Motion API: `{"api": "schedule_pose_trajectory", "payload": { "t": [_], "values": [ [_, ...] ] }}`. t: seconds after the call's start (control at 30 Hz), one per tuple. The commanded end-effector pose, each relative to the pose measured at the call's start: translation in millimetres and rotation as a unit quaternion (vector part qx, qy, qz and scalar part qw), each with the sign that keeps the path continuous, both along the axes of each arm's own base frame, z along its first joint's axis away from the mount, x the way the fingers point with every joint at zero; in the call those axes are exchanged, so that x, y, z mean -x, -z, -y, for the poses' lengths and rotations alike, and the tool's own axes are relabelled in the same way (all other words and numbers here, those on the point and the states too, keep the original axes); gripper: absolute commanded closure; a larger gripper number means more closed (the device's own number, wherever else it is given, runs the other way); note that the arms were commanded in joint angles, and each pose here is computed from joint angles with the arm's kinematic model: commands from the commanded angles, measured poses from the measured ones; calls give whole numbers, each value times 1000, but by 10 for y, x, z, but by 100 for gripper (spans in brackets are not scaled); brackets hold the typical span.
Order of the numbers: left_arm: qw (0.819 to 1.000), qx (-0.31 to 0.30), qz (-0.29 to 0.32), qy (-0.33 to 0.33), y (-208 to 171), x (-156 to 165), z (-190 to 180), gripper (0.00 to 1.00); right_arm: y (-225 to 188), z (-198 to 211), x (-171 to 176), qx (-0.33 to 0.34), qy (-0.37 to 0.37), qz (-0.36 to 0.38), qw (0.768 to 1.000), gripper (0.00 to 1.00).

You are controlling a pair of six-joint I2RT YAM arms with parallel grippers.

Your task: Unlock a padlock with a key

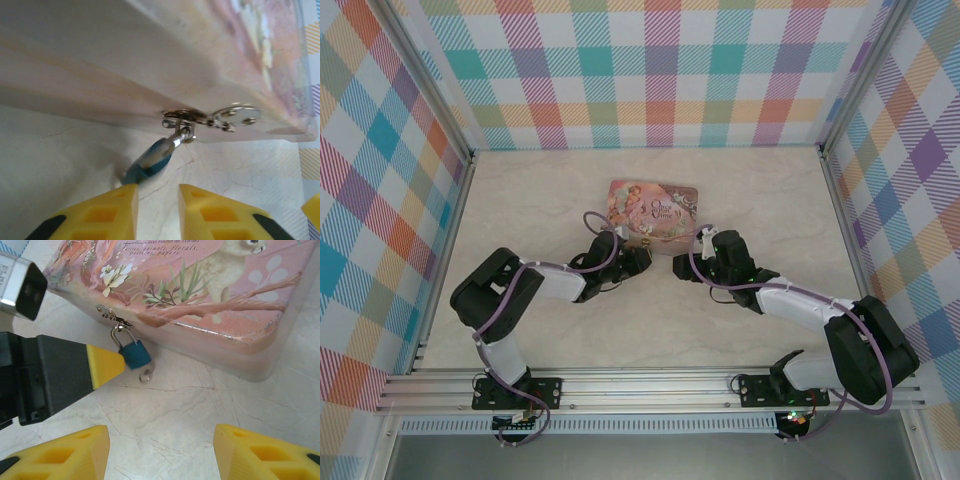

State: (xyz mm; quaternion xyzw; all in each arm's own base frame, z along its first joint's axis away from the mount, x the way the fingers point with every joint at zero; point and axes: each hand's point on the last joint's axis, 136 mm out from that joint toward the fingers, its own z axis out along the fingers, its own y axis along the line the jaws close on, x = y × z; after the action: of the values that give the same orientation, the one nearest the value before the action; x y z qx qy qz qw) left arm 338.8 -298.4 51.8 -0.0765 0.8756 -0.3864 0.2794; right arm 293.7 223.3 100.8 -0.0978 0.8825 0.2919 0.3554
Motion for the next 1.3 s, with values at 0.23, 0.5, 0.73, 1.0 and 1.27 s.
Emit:
{"api": "schedule_pose_trajectory", "payload": {
  "t": [0.23, 0.5, 0.73, 1.0, 1.27],
  "values": [
    [997, 34, 54, 32, -228, -169, 266, 68, -110, 77, 13, 0, 4, 20, 1000, 42],
    [996, 10, 92, 13, -587, -80, -17, 56, -29, 107, 22, -13, 13, -3, 1000, 32],
    [995, -26, 88, -34, -888, -157, -588, 39, -82, 150, -207, -80, 26, -46, 995, 2],
    [995, -16, 67, -74, -923, -253, -1028, 33, -92, 52, -683, -112, 1, -63, 992, 0],
    [995, -15, 51, -88, -865, -251, -1194, 31, -160, -299, -1145, -138, -73, -48, 987, 0]
  ]
}}
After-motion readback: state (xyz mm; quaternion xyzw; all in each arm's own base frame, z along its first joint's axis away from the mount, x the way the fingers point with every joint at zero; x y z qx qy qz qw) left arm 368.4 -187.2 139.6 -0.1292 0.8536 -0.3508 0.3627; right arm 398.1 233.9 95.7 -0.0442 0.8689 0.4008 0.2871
